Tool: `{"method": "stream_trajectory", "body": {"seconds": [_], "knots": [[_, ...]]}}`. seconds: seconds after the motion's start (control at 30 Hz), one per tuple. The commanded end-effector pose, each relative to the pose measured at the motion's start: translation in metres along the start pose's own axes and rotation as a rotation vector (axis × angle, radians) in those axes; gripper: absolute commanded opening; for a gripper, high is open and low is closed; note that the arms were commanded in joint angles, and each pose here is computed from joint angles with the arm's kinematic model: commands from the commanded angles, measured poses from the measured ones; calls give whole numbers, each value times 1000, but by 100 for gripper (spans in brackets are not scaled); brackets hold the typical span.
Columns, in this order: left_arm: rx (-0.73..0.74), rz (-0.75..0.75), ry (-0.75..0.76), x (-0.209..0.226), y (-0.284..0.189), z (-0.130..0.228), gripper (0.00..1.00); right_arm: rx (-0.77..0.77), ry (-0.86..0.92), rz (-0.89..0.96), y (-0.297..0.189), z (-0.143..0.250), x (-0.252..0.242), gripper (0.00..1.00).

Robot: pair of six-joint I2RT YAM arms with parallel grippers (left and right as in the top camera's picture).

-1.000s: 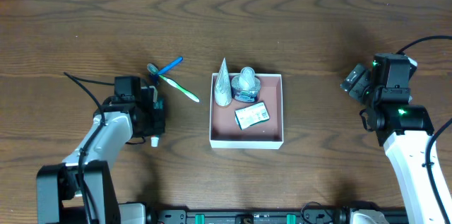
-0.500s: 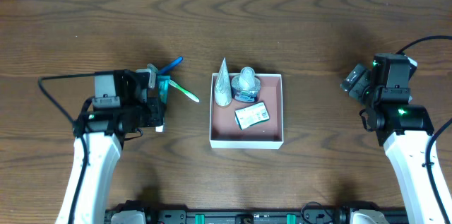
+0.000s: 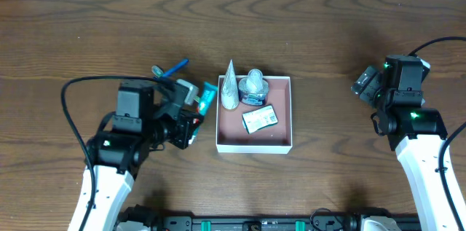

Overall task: Pack container
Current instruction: 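Carry the toothpaste tube over the box and release it inside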

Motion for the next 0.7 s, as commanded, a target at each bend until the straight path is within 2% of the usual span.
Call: {"method": "stream_trajectory", "body": {"seconds": [0.0,0.13,0.33,0.53,0.67], "knots": [[-43,-34,107,-8,-9,-11,15,-19,10,16,0,-6,-2,99],[-79,-74,154,-14,-18,-15,15,-19,10,16,0,-6,-2,99],[-130,-37,260,-33,-19,-25,15,-19,10,16,0,-6,-2,99],[-189,23,375,-56,-2,-45,14,-19,10,16,0,-6,-2,99],[-171,10,472,-64,19,-50,15,-19,10,16,0,-6,-2,99]]}}
Point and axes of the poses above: each gripper's point midway between its finger pads, its own y axis out along the fingers, its own x axis along the line the jaws close on, z = x × y, the point moved 5 cm from there along -y, back along the fingers, and after that the axes turned 10 degrees about y, right-handed, at the moved point
